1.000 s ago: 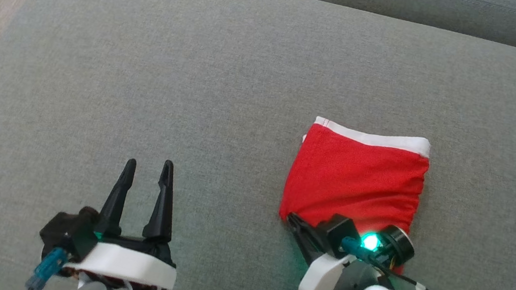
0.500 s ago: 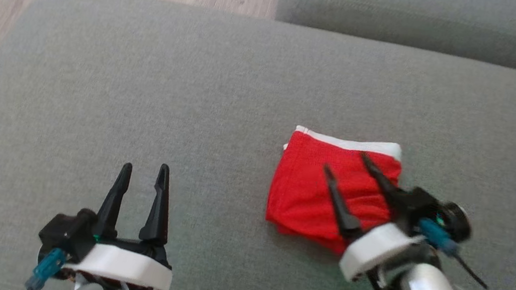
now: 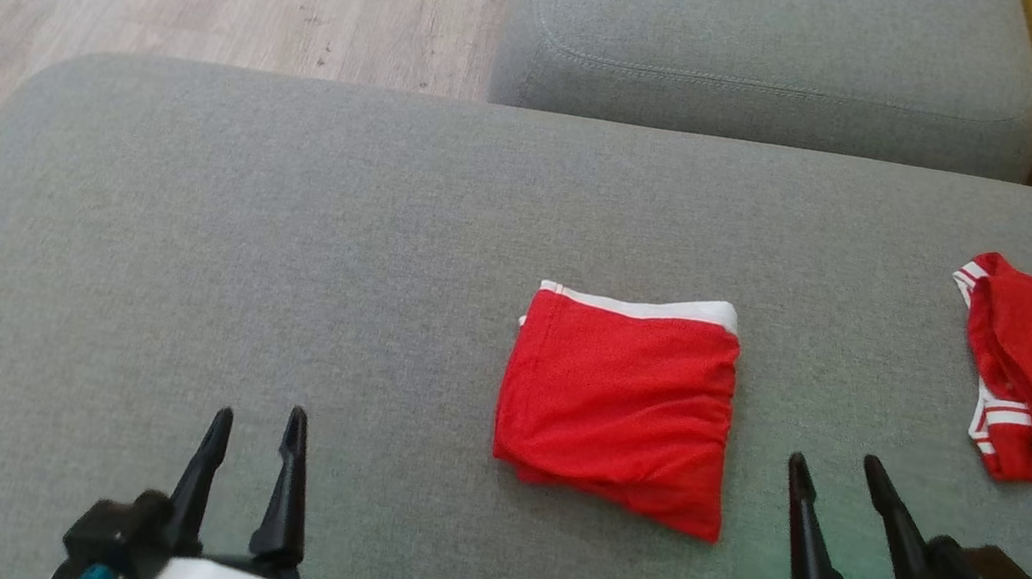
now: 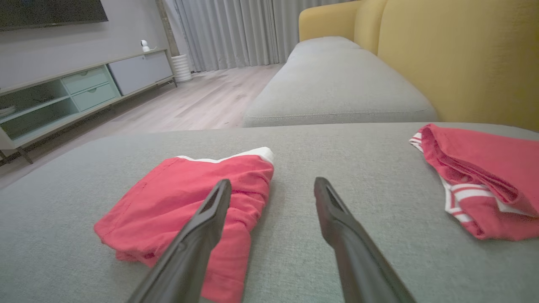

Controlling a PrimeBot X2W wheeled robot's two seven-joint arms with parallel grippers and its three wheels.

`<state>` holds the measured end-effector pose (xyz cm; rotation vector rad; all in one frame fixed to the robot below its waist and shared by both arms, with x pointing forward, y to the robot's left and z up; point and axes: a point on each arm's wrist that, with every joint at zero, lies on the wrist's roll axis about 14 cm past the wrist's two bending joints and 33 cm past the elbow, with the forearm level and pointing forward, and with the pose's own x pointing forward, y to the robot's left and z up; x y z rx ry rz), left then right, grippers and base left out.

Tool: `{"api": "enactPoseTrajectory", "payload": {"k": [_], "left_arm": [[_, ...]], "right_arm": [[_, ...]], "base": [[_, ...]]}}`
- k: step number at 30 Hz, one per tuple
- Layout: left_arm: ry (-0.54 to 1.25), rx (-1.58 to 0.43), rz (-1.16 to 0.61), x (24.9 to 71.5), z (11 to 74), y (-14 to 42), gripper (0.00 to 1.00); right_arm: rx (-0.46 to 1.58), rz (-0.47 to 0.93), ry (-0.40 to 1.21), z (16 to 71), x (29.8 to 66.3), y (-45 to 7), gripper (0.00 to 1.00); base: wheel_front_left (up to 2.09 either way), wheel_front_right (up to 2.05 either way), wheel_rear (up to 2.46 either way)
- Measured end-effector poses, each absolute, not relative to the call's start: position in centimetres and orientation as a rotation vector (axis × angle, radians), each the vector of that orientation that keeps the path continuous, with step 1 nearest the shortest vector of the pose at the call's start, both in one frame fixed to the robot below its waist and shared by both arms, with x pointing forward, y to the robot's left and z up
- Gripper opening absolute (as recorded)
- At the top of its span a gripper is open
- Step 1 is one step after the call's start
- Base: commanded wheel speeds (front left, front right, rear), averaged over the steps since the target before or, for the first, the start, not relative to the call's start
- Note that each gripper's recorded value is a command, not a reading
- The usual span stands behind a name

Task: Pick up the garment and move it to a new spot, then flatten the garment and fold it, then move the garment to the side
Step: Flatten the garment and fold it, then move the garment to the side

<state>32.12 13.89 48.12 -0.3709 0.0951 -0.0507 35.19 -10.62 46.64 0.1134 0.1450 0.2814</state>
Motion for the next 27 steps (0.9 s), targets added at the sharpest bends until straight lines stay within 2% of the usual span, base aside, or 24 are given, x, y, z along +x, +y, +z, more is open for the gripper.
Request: {"api": "enactPoseTrajectory", "payload": {"k": [8, 22, 27], "left_arm": [[0.142, -0.362, -0.03, 30.8, 46.5, 14.4, 1.0], [0.163, -0.354, -0.009, 30.3, 45.8, 15.0, 1.0], [0.167, -0.355, 0.006, 30.2, 45.7, 15.4, 1.0]], "right_arm": [[0.118, 0.228, 0.158, 46.1, 34.6, -12.3, 1.0], [0.116, 0.244, 0.17, 45.8, 34.9, -11.8, 1.0], [0.1, 0.275, 0.257, 44.3, 35.1, -10.9, 1.0]], "base": [[0.0, 0.0, 0.0], [0.0, 0.0, 0.0], [0.0, 0.0, 0.0]]}}
